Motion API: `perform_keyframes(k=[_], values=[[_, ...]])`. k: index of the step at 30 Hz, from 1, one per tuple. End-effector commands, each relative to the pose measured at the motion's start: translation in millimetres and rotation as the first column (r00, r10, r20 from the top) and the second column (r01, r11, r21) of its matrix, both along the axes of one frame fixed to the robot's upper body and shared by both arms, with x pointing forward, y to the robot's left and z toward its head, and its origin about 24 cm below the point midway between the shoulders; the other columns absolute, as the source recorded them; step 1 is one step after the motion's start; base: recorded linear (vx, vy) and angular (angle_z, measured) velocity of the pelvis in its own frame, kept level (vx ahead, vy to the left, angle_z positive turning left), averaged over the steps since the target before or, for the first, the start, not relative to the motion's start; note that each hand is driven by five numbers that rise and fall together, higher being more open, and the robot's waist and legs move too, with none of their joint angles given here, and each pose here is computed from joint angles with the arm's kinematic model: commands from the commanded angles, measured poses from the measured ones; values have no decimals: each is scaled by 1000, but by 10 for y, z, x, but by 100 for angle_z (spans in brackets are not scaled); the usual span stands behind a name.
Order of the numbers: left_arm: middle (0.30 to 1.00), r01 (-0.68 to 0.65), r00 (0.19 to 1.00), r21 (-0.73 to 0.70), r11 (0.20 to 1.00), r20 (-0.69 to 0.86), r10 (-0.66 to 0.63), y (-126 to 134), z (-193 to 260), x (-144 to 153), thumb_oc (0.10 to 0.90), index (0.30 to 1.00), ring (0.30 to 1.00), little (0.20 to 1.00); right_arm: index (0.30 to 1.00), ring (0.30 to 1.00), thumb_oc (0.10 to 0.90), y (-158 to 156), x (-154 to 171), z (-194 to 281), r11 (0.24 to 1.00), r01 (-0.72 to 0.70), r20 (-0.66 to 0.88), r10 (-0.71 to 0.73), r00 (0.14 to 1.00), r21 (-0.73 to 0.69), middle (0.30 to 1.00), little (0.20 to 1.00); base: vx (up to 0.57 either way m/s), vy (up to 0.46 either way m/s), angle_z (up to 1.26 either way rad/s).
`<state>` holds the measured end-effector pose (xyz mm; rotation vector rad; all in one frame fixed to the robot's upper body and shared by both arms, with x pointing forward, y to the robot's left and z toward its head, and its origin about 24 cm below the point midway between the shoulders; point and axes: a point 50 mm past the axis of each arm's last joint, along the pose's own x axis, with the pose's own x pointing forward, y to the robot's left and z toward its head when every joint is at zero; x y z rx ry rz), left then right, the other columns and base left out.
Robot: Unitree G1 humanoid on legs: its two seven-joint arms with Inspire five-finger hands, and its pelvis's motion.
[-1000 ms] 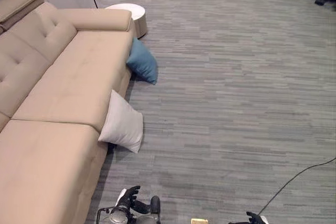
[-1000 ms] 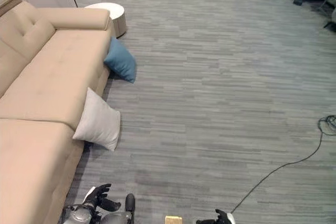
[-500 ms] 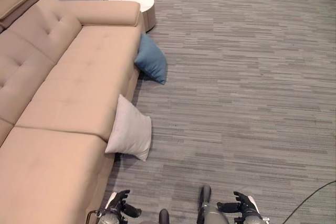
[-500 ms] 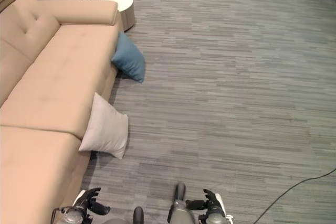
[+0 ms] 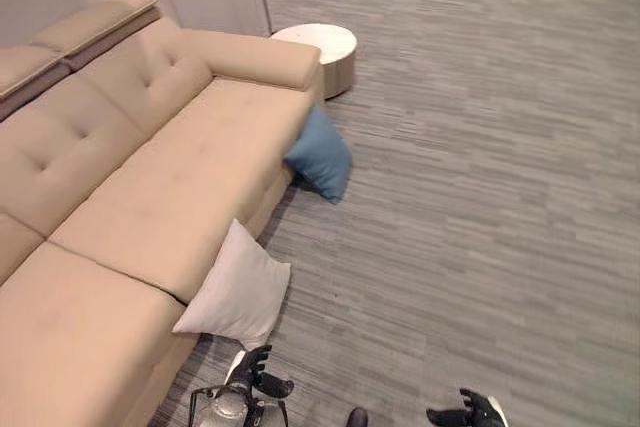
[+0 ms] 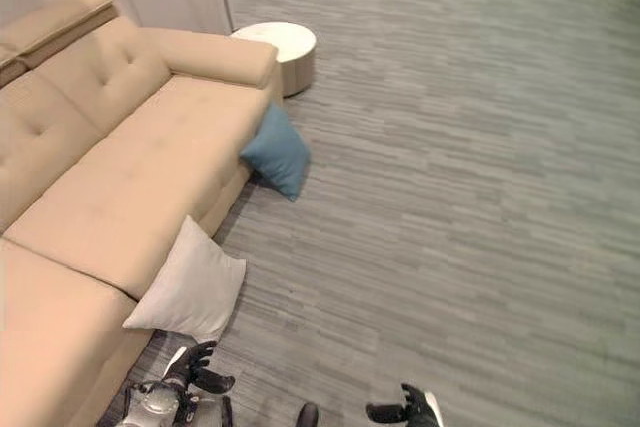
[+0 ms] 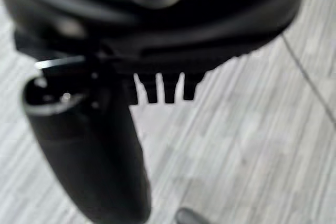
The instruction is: Pick up all the scattered cushions and arrange them neatly on the sofa.
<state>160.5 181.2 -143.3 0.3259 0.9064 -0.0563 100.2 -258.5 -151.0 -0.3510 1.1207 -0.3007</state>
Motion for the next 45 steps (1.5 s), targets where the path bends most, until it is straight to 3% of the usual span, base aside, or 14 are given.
perform_keyframes(k=[1, 5, 12, 24, 33, 45], values=[[900, 45, 999, 52, 998, -4, -45, 43, -8, -35, 800, 900, 900, 900, 900, 900, 800, -204, -15, 80, 997, 30, 40, -27, 999, -65, 900, 900, 352, 10, 43], [900, -8, 999, 63, 998, -52, 11, 164, -61, -197, 800, 900, 900, 900, 900, 900, 800, -121, -75, 36, 999, -3, 11, 4, 1000, -47, 900, 900, 342, 113, 14], [900, -31, 999, 88, 996, -18, 32, 289, -5, -120, 800, 900, 900, 900, 900, 900, 800, -81, 55, 54, 998, -46, 33, 47, 998, -33, 900, 900, 151, 98, 30], [900, 25, 999, 86, 996, -29, -22, 221, -21, -98, 800, 900, 900, 900, 900, 900, 800, -77, 76, 65, 1000, -2, 73, 2, 997, 0, 900, 900, 138, -106, 102], [900, -46, 997, 54, 997, -52, 49, 217, -61, -193, 800, 900, 900, 900, 900, 900, 800, -120, 122, 91, 1000, -17, 87, 18, 996, -7, 900, 900, -7, -157, 72], [900, -22, 997, 70, 997, -69, 27, 256, -64, -212, 800, 900, 900, 900, 900, 900, 800, -100, -30, 35, 1000, 23, 38, -24, 999, 10, 900, 900, 32, 10, 86]])
